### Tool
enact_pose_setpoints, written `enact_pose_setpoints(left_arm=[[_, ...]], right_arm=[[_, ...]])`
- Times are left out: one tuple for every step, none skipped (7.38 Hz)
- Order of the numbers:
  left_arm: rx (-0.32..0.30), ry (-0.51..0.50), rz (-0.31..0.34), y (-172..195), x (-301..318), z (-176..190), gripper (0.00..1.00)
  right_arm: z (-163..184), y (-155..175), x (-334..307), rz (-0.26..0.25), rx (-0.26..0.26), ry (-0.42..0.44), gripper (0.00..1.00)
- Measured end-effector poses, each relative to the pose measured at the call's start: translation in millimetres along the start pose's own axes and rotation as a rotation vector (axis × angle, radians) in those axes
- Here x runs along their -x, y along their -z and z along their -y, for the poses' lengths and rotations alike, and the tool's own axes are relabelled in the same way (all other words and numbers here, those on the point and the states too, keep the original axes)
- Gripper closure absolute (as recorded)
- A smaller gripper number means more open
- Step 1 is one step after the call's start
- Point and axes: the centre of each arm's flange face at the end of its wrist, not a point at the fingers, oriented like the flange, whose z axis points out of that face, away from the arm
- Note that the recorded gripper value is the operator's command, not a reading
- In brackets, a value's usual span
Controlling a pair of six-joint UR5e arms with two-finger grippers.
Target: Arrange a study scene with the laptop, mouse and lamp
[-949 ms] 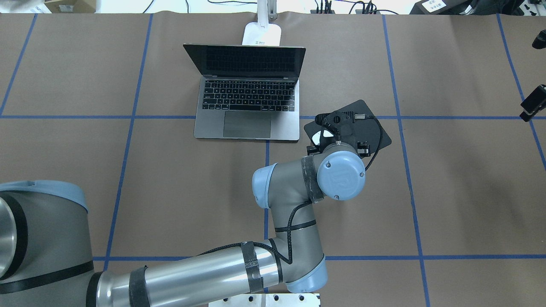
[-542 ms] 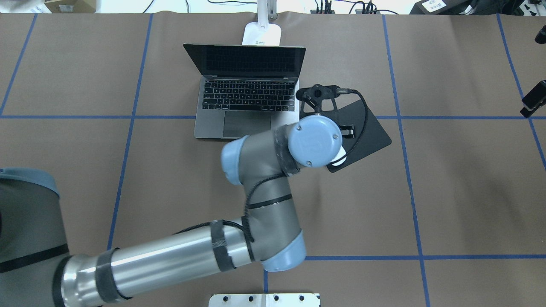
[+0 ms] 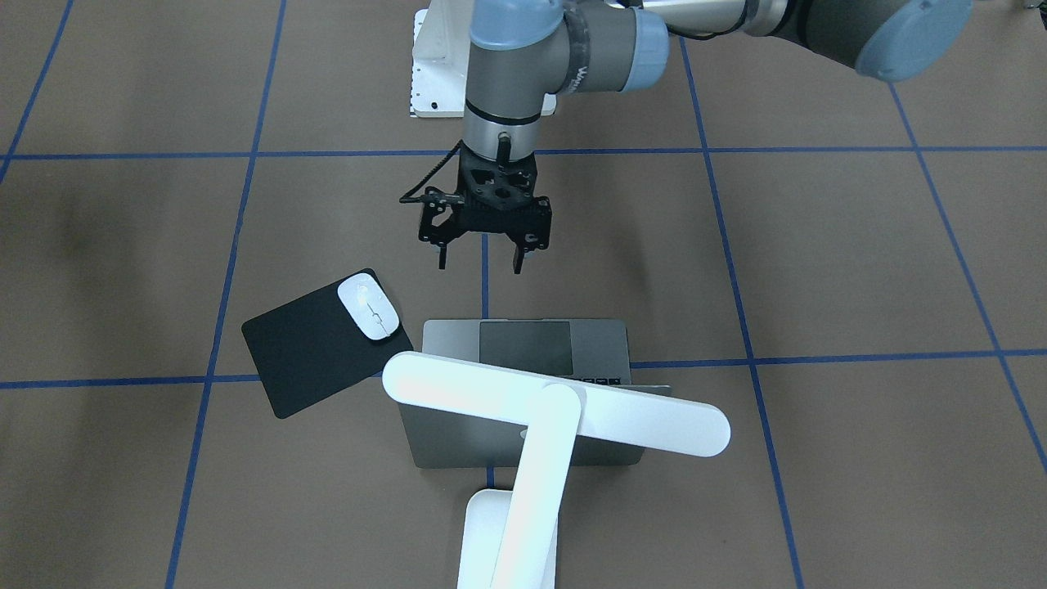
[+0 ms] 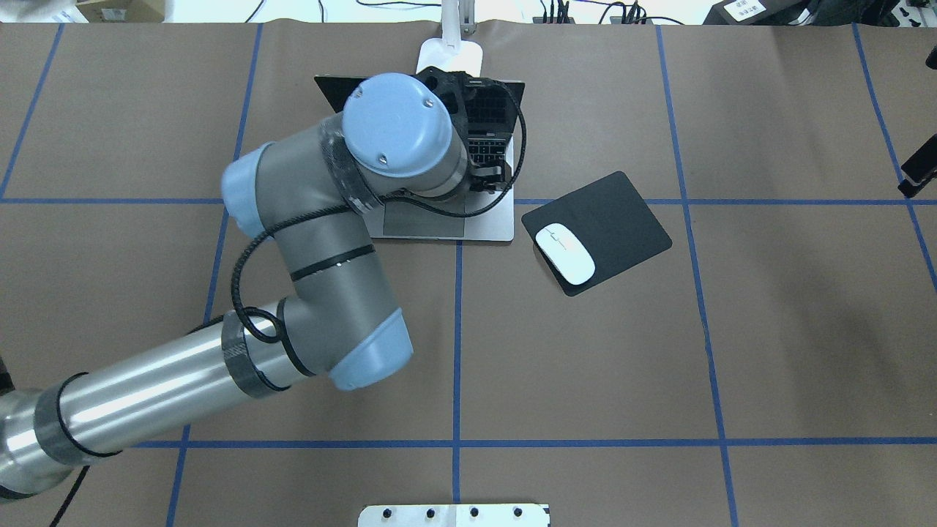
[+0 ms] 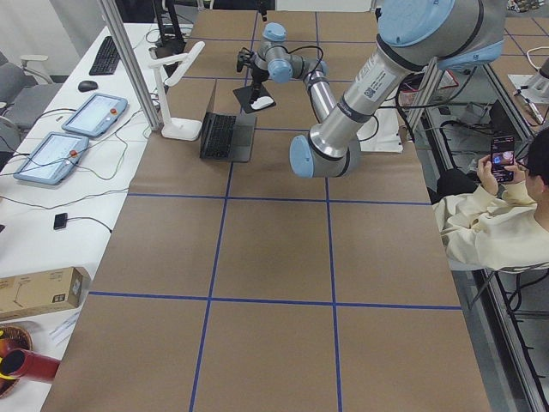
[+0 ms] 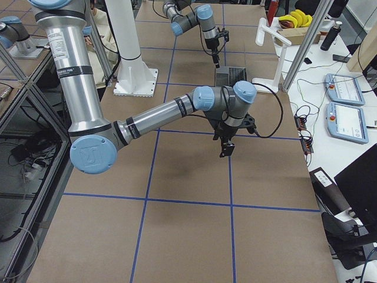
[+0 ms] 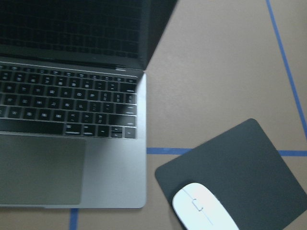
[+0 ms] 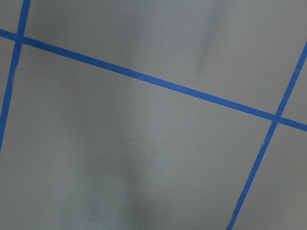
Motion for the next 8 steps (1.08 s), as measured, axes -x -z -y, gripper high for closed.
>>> enact_pose_setpoints(left_arm=[[0.034,-0.024,0.024,1.7,37.7,27.0,0.01],[0.068,-0.047,0.049,1.0,78.7,50.2,0.01],[0.100,-0.067,0.070,-0.4,121.3,69.7,0.01],[0.134,-0.086,0.089,-1.5,170.1,86.1,0.01],[0.166,-0.107,0.109,-0.5,225.0,100.6,0.01],[0.187,-0.121,0.125,4.3,276.9,113.8,0.01],[0.204,-0.124,0.136,14.0,331.3,126.3,0.01],[0.219,-0.130,0.145,25.8,386.2,134.4,0.01]], right_arm=[[-0.8,1.3,-2.1,0.000,-0.002,-0.005,0.00],[-1.2,2.0,-3.4,-0.001,-0.003,-0.009,0.00],[-2.4,2.3,-6.0,-0.003,-0.003,-0.030,0.00],[-3.9,2.7,-10.4,-0.005,-0.003,-0.090,0.00],[-4.7,3.3,-13.5,-0.008,-0.004,-0.159,0.00],[-5.0,4.8,-15.9,-0.009,-0.007,-0.197,0.00],[-2.5,8.7,-16.3,-0.014,-0.015,-0.213,0.00],[3.7,13.1,-16.0,-0.025,-0.022,-0.220,0.00]])
